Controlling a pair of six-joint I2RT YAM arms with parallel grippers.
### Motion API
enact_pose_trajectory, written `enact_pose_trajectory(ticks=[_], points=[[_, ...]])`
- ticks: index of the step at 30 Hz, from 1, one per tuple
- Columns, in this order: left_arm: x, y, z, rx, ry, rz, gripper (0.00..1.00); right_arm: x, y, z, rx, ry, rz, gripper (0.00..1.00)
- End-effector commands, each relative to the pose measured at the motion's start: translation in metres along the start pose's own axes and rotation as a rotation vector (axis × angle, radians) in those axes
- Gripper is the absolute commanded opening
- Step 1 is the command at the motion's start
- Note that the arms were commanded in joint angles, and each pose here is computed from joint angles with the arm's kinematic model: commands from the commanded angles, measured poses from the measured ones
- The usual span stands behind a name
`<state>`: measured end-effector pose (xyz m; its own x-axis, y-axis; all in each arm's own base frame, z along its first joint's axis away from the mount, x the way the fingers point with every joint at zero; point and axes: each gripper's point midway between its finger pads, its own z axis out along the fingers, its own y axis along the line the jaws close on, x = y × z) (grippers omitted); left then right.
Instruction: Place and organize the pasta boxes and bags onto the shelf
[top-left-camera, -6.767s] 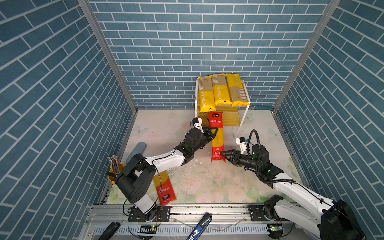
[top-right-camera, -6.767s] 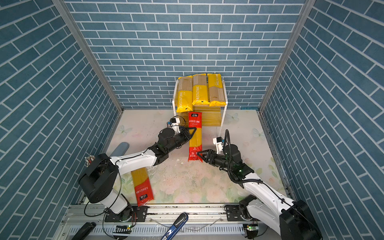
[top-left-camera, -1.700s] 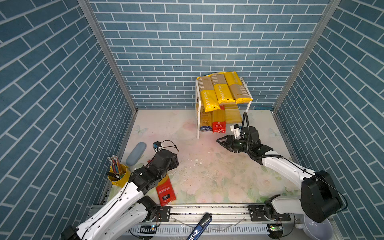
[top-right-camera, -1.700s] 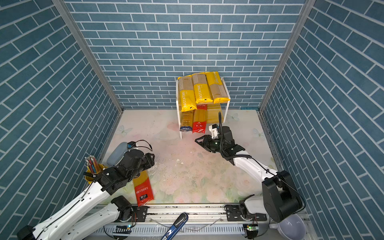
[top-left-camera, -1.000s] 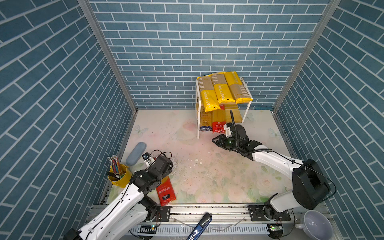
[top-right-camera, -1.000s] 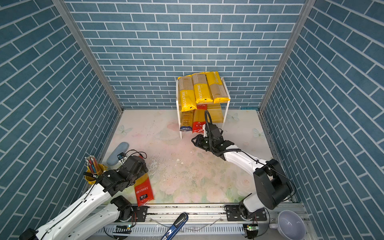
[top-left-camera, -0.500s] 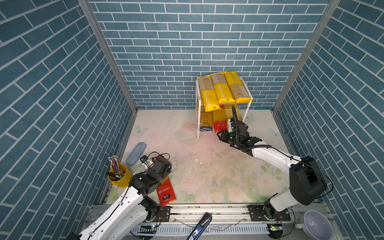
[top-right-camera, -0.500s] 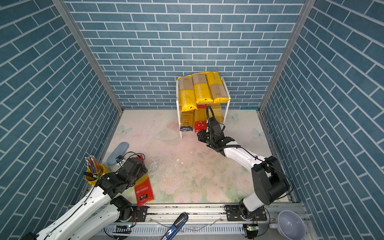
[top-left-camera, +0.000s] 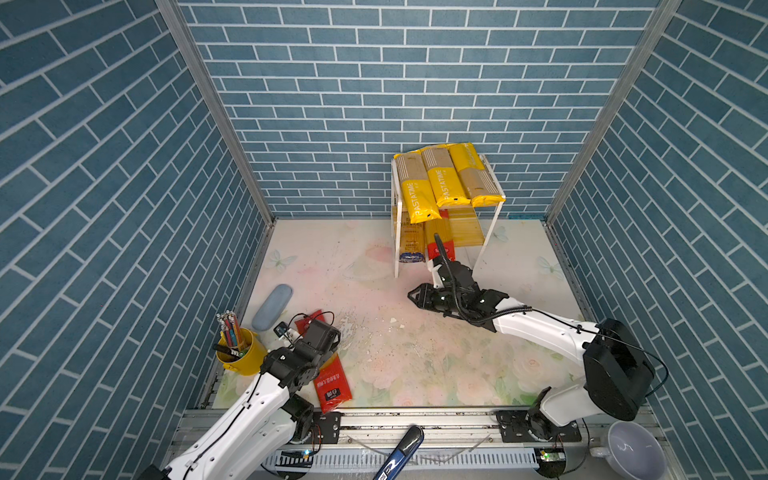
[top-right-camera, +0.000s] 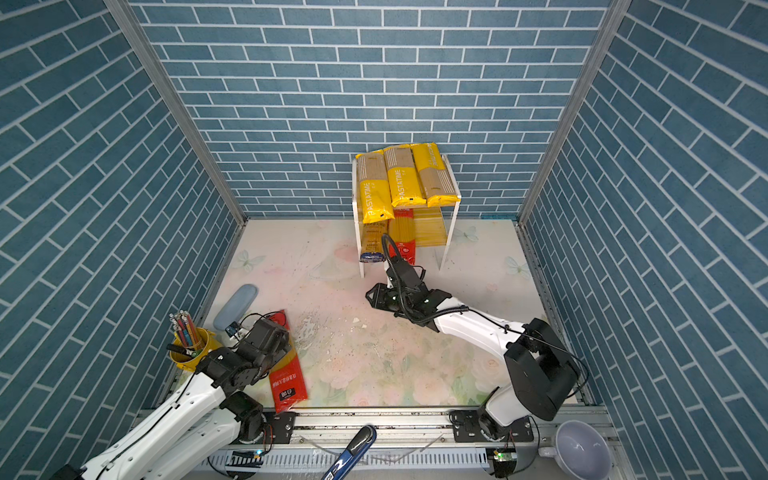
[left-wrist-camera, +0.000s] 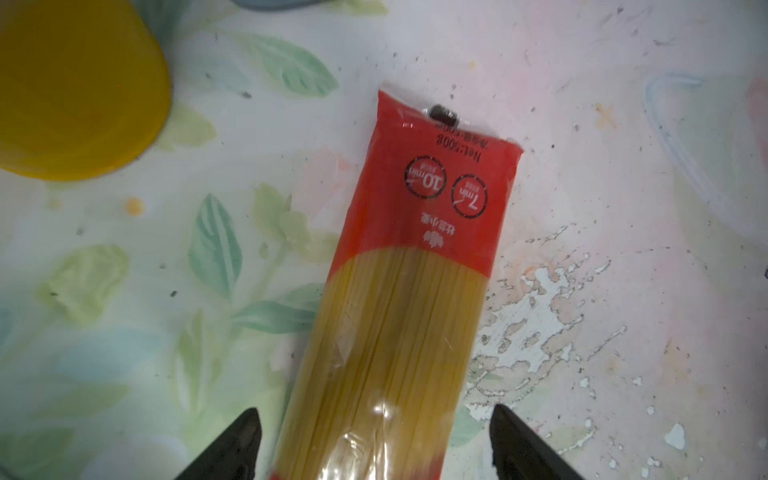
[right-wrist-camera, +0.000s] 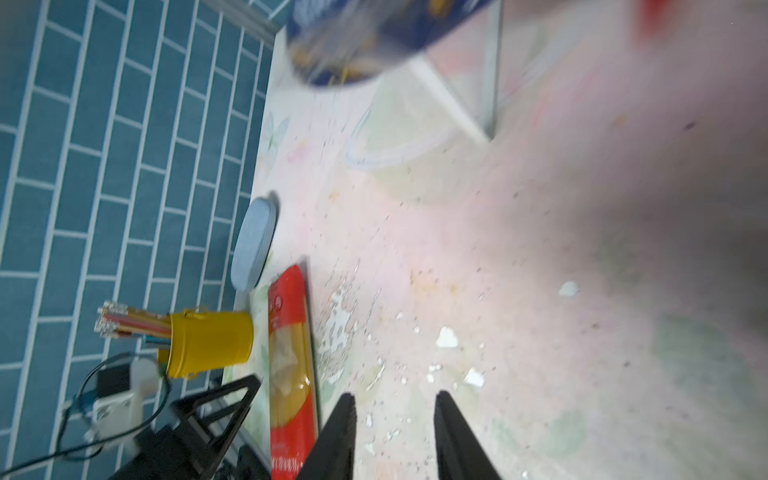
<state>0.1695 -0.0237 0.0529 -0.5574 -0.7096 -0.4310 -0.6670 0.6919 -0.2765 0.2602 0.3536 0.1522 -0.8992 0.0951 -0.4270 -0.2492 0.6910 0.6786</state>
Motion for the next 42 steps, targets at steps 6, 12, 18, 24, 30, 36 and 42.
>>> enact_pose_trajectory(ticks=[6, 12, 18, 24, 30, 36, 42], points=[[0.024, -0.019, 0.025, 0.142, 0.075, -0.096, 0.82, 0.044, 0.039, 0.049, -0.065, 0.191, 0.002, 0.33], [0.038, -0.058, 0.037, 0.254, 0.155, -0.072, 0.76, 0.058, 0.042, 0.074, -0.117, 0.271, 0.052, 0.33], [0.045, -0.117, 0.028, 0.364, 0.178, 0.048, 0.73, 0.071, 0.019, 0.085, -0.073, 0.325, 0.075, 0.37], [0.048, -0.114, 0.029, 0.362, 0.181, 0.066, 0.71, 0.079, -0.001, 0.095, -0.030, 0.361, 0.073, 0.39], [0.046, -0.090, 0.029, 0.339, 0.155, 0.037, 0.66, 0.087, -0.024, 0.104, 0.030, 0.380, 0.073, 0.39], [0.048, -0.085, 0.033, 0.334, 0.150, 0.026, 0.60, 0.101, -0.019, 0.103, -0.028, 0.442, 0.118, 0.36], [0.052, -0.097, 0.032, 0.368, 0.177, 0.022, 0.51, 0.099, 0.023, 0.085, -0.242, 0.453, 0.184, 0.33]])
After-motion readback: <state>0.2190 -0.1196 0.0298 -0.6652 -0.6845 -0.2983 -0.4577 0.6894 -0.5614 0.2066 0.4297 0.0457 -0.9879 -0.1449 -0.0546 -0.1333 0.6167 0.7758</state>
